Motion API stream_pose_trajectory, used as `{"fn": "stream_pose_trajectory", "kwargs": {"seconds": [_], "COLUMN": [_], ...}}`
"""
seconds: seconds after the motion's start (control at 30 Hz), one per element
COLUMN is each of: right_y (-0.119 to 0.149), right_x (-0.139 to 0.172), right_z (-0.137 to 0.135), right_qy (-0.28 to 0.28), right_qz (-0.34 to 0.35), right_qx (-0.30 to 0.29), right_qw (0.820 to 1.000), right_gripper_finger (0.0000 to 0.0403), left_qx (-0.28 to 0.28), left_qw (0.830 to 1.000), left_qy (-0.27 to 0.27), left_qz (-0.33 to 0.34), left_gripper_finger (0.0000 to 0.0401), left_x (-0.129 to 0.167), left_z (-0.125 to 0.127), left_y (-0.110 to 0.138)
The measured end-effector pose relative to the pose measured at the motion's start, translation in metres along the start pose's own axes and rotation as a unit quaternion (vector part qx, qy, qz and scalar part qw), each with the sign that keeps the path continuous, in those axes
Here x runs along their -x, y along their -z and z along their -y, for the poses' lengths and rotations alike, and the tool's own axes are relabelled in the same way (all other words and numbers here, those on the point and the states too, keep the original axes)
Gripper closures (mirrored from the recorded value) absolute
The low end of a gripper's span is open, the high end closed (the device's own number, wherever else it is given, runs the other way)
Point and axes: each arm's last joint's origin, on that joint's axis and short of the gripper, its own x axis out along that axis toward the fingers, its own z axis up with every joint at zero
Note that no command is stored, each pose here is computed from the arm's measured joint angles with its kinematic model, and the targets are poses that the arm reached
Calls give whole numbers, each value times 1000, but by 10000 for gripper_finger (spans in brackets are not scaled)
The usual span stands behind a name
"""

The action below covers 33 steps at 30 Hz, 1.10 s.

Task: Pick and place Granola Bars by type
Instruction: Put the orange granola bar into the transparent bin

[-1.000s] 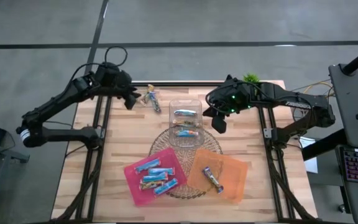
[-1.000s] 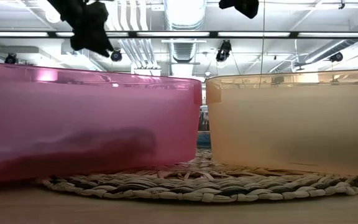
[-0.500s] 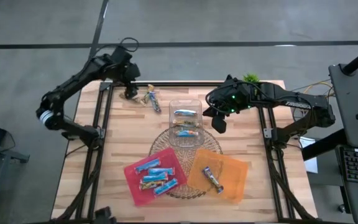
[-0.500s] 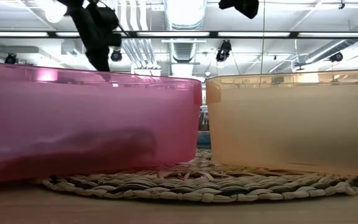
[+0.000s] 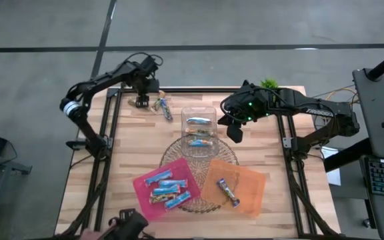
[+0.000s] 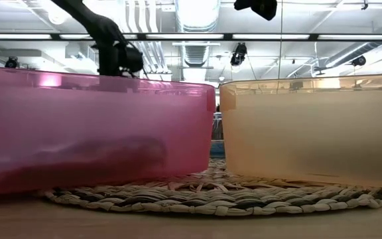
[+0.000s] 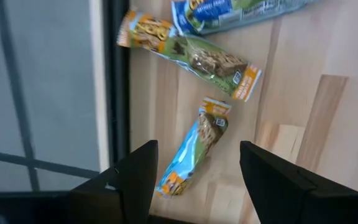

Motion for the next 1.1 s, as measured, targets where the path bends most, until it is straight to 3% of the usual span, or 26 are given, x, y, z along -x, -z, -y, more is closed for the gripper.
{"fn": "stream_pose_trajectory", "kwargs": {"seconds": [0.47,1.1], "right_y": [6,13], "right_x": [-6,-14], "right_z": [2,4], "right_qy": [3,7], "right_qz": [-14,-30], "right_qx": [9,8], "right_qw": [1000,999], "right_gripper_finger": [390,390], "left_qx": [4,5], "left_qw": [995,996], "left_qy": [73,69], "left_qz": [-72,-58], "left_gripper_finger": [193,193], "left_x": [-63,-83], "left_z": [-6,-6], "left_y": [10,17]}}
